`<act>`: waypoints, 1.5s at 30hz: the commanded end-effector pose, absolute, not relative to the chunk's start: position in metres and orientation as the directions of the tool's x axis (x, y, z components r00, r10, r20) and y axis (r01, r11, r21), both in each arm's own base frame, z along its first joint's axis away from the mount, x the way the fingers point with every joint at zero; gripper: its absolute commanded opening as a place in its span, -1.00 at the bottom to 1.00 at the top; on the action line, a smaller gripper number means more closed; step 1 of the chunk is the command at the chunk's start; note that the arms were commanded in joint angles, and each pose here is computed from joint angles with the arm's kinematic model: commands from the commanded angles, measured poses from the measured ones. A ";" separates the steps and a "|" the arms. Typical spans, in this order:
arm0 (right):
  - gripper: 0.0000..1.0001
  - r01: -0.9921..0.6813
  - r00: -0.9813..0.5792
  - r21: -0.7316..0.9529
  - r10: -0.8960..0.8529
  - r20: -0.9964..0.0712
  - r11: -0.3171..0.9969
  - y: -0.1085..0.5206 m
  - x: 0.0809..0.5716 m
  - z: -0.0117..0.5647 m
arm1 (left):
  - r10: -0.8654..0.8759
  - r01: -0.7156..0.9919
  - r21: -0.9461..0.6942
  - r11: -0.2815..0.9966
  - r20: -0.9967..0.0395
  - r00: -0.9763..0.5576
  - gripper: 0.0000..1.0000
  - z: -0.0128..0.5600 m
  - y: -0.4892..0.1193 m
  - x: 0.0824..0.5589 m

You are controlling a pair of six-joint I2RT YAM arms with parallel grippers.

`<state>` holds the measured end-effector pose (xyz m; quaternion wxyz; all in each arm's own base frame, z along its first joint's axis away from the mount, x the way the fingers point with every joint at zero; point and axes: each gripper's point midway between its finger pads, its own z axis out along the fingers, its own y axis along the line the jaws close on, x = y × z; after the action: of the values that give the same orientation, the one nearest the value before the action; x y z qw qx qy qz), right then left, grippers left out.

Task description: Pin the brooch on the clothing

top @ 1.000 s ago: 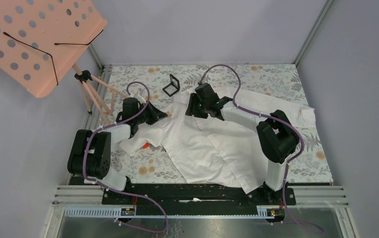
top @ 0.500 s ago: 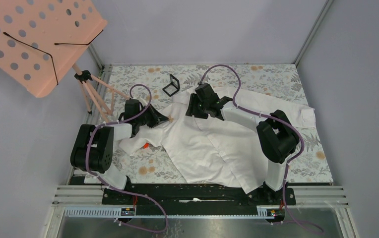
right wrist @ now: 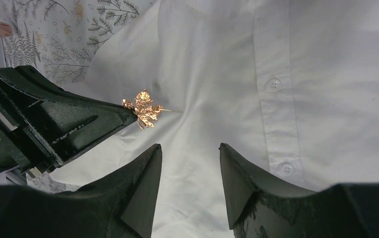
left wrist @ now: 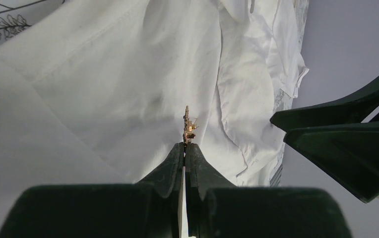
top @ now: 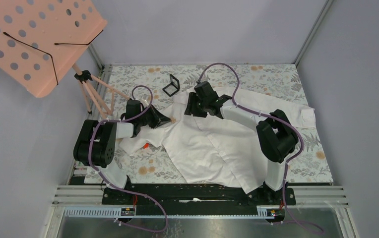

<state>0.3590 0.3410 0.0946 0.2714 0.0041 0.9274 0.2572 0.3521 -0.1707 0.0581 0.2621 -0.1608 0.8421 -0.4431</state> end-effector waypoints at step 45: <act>-1.00 -0.158 -0.901 0.563 0.114 -0.418 0.811 0.400 0.379 0.071 | -0.469 0.061 -0.888 0.456 -0.298 -0.831 -1.00 0.076 -0.196 0.361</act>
<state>0.3747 0.3817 0.0459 0.2084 -0.0016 0.9389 0.2739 0.3518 -0.1874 0.0585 0.2420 -0.1547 0.8262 -0.4846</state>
